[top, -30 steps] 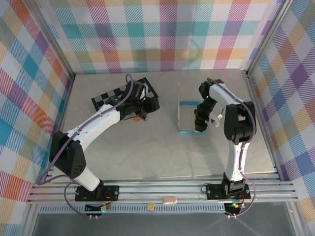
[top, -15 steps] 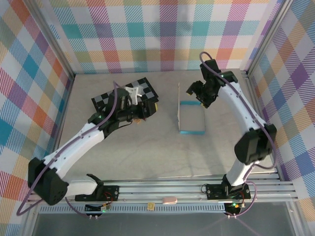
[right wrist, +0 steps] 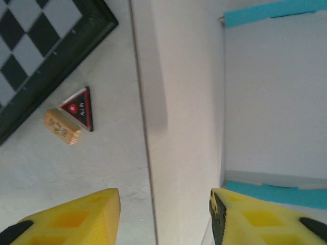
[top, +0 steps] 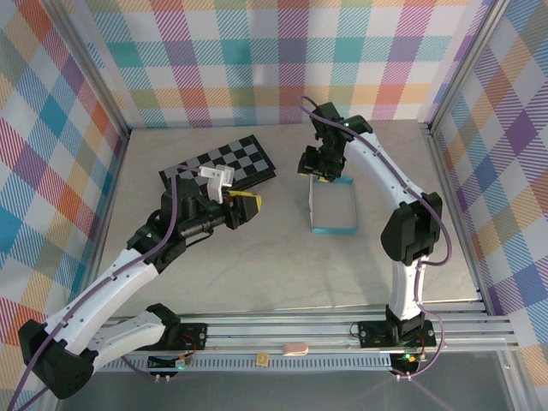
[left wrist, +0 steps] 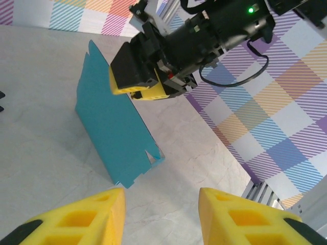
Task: Fold the paper box
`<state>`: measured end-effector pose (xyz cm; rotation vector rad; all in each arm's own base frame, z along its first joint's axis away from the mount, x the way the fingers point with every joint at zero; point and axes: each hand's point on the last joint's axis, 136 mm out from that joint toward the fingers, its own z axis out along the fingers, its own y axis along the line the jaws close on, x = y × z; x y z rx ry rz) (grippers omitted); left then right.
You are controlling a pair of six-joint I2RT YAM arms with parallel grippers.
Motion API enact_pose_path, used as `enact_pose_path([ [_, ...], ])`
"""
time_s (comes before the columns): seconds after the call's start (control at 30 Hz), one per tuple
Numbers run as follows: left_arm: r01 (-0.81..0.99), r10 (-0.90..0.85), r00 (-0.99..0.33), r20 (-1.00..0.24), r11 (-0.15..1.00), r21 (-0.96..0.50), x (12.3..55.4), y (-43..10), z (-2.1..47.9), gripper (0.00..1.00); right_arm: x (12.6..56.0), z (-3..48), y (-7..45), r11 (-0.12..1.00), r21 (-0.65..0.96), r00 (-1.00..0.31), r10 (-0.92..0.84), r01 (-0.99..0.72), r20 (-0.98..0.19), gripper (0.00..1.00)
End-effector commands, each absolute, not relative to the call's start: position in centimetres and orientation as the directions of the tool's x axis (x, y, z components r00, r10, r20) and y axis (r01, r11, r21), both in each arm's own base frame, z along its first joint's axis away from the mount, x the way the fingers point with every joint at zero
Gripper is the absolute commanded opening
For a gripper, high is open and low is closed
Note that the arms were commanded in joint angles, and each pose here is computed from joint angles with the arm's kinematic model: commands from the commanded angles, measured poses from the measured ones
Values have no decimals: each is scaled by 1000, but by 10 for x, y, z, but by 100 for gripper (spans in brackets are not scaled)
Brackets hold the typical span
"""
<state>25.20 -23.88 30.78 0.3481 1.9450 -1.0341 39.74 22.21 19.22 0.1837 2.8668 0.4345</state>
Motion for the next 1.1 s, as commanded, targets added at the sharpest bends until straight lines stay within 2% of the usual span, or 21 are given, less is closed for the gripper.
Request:
enact_pose_path([
  [0.0,597,-124,-556,-822,628,-499,246,-235,312,41,401,204,221,953,292,-962,148,77,-230,42],
  [0.13,585,-131,-563,-816,634,-506,246,-233,311,41,408,193,219,956,266,-959,184,124,-214,28],
  [0.33,578,-115,-578,-808,641,-505,246,-233,307,41,419,197,209,932,242,-917,324,268,-231,0],
  [0.53,562,-100,-596,-797,657,-503,249,-234,300,41,422,219,179,819,199,-770,574,538,-279,0],
  [0.6,559,-97,-604,-791,655,-508,249,-235,298,41,419,228,166,730,201,-672,681,653,-290,0],
  [0.73,544,-93,-622,-777,662,-515,249,-234,292,41,411,236,152,453,253,-402,887,855,-227,0],
  [0.8,544,-91,-623,-777,663,-514,248,-234,291,41,403,233,150,283,243,-250,956,928,-155,0],
  [0.87,548,-95,-617,-781,661,-513,247,-233,294,41,398,223,156,131,190,-127,991,973,-31,0],
  [0.97,534,-81,-637,-766,670,-515,241,-229,288,41,395,218,157,-14,122,9,999,992,46,0],
  [1.07,527,-76,-646,-759,675,-516,237,-226,284,41,397,213,160,-105,97,98,992,990,79,0],
])
